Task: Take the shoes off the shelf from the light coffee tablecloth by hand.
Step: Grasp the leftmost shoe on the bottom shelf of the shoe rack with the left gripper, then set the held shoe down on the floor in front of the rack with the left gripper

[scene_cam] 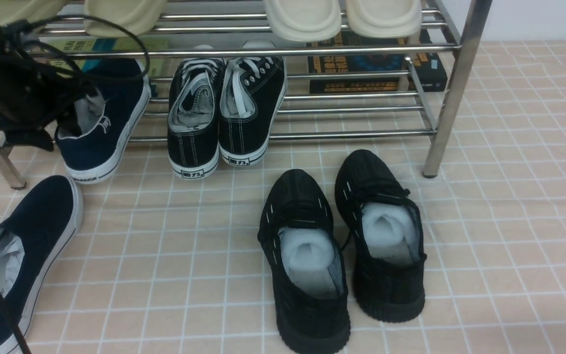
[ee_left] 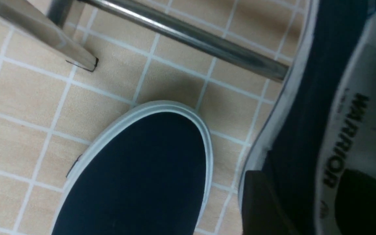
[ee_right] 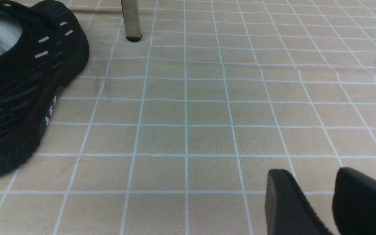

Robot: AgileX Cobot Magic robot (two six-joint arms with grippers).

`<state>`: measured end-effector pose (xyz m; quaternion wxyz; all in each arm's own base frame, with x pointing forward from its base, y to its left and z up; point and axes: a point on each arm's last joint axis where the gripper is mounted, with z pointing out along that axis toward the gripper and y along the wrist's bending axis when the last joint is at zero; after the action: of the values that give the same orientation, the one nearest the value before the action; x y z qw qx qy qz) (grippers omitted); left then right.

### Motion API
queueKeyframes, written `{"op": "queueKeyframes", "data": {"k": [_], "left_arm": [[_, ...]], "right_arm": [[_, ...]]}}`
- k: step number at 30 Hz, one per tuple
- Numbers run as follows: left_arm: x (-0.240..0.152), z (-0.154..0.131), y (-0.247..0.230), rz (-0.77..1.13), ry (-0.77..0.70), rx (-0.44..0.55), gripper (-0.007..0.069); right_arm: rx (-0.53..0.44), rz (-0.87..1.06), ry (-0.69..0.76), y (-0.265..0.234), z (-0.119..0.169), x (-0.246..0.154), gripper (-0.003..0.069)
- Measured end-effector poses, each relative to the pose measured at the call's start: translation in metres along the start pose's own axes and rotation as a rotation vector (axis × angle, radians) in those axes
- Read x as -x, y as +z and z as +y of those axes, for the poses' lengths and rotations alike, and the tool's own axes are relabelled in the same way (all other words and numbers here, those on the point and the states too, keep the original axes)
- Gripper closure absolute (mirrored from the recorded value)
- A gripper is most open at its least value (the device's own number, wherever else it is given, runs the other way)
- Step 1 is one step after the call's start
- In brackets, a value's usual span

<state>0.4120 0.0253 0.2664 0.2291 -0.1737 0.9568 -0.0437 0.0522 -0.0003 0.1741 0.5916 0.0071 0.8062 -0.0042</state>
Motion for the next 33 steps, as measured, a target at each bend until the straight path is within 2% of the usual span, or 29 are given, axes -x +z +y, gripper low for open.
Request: {"op": "queueKeyframes", "data": {"k": [3, 5, 7, 15, 20, 24, 28, 33], "left_arm": [[-0.001, 0.001, 0.004, 0.016, 0.0, 0.005, 0.0438], [-0.001, 0.001, 0.004, 0.016, 0.003, 0.008, 0.0546], [-0.002, 0.001, 0.004, 0.027, 0.004, 0.013, 0.0584], [-0.012, 0.003, -0.02, 0.118, 0.041, 0.036, 0.0594], [-0.027, 0.007, -0.084, 0.143, 0.067, 0.052, 0.0594], [-0.04, 0.01, -0.115, 0.106, 0.073, 0.046, 0.0594], [-0.067, 0.019, -0.123, 0.116, 0.043, 0.062, 0.0594], [-0.107, 0.032, -0.107, 0.135, -0.051, 0.082, 0.0593]], "right_arm": [[0.0, 0.0, 0.0, 0.0, 0.0, 0.0, 0.042], [0.0, 0.0, 0.0, 0.0, 0.0, 0.0, 0.042], [0.0, 0.0, 0.0, 0.0, 0.0, 0.0, 0.042], [0.0, 0.0, 0.0, 0.0, 0.0, 0.0, 0.042], [0.0, 0.0, 0.0, 0.0, 0.0, 0.0, 0.042], [0.0, 0.0, 0.0, 0.0, 0.0, 0.0, 0.042], [0.0, 0.0, 0.0, 0.0, 0.0, 0.0, 0.042], [0.0, 0.0, 0.0, 0.0, 0.0, 0.0, 0.042]]}}
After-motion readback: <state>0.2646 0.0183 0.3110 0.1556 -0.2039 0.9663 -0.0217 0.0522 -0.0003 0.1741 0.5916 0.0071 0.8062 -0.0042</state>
